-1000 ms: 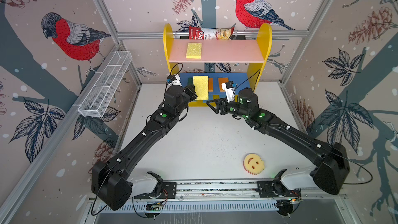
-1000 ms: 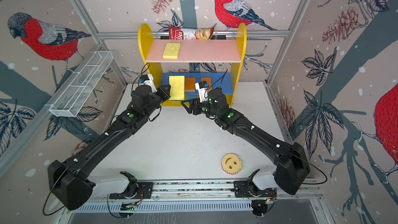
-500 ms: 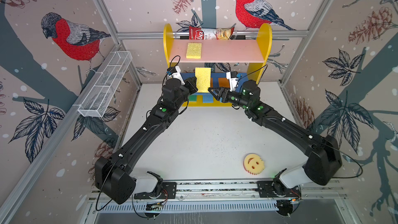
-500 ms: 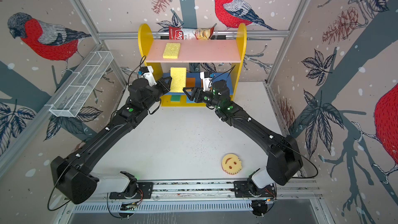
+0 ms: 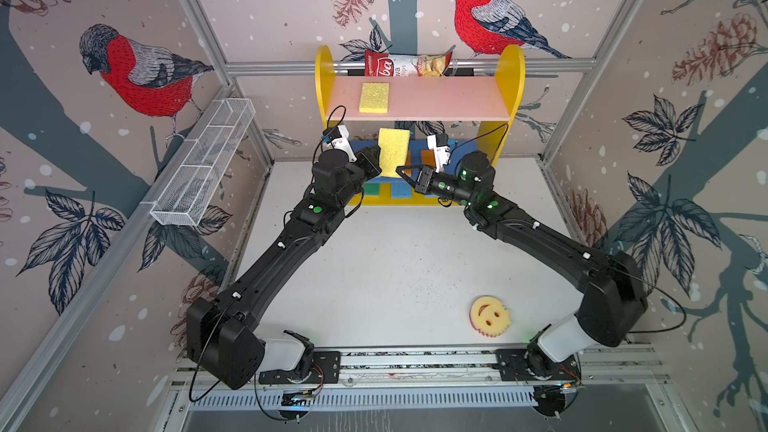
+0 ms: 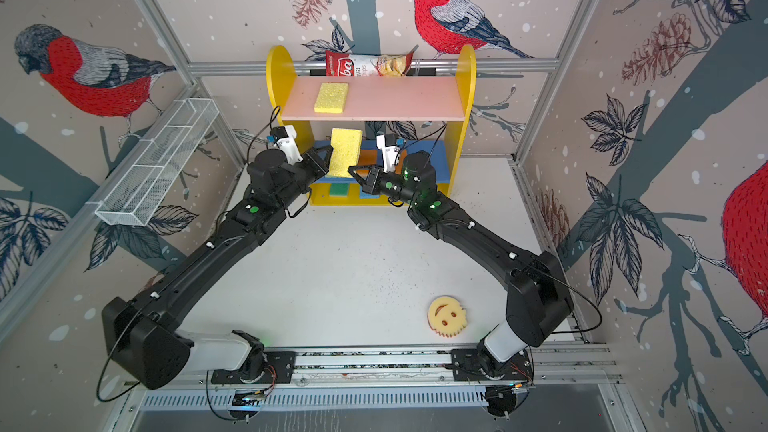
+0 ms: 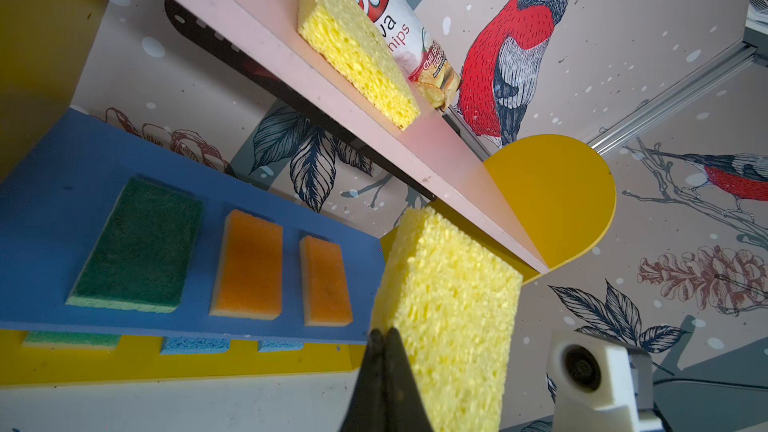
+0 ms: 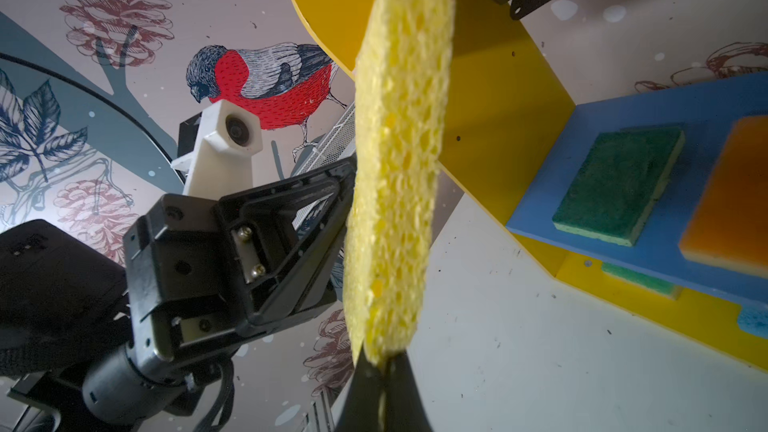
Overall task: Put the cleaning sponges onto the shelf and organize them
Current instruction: 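Release the left gripper while the right raises the sponge to the pink shelf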
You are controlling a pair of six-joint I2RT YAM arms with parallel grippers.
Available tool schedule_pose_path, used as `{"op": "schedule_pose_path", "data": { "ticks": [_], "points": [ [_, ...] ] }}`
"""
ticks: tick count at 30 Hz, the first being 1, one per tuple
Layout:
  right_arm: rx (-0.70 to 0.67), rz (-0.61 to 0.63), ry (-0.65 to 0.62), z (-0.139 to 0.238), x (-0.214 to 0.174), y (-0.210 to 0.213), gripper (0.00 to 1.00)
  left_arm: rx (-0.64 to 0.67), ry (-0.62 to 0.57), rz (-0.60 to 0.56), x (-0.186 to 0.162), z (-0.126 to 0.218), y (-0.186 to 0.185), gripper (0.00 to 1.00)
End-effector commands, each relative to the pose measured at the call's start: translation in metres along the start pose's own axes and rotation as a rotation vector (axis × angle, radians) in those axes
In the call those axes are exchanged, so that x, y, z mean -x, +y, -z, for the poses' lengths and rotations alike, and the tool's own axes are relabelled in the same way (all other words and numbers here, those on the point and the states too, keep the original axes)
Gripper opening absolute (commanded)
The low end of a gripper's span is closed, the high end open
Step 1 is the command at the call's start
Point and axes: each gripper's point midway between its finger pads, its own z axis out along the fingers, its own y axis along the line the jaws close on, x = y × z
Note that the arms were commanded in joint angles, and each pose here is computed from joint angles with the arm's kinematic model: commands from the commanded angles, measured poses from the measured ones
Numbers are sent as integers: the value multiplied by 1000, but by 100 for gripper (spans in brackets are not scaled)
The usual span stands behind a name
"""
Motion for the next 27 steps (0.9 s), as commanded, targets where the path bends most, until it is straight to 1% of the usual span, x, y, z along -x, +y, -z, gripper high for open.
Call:
{"op": "schedule_pose_path", "data": {
  "ticks": [1,3,4,5,7,12,17,20,21,24,27],
  "points": [
    [-20,77,-65,6,27,10,0,-75,-33,-10,9,4,-16,25],
    [-59,117,-81,8,44,11,0,-91,-46,-9,11,10,-17,56],
    [-82,137,-85,9,52,11,0,-91,-56,-14,13,14,-16,68],
    [-105,153,-88,9,61,10,0,-80,-65,-19,14,17,-13,76],
    [-164,169,-67,9,75,1,0,-37,-101,-26,20,29,-4,85],
    [-219,230,-57,3,110,-7,0,77,-200,-66,40,66,21,90],
    [-307,295,-20,-12,130,-25,0,215,-300,-131,57,112,41,91],
    [-294,306,-18,-22,134,-27,0,306,-366,-153,67,140,53,92],
    [-288,302,-21,-25,135,-27,0,327,-380,-162,65,145,61,92],
    [-270,296,-33,-28,139,-25,0,360,-424,-176,69,165,67,92],
    [-255,288,-46,-31,140,-25,0,385,-444,-181,73,174,69,92]
  ]
}}
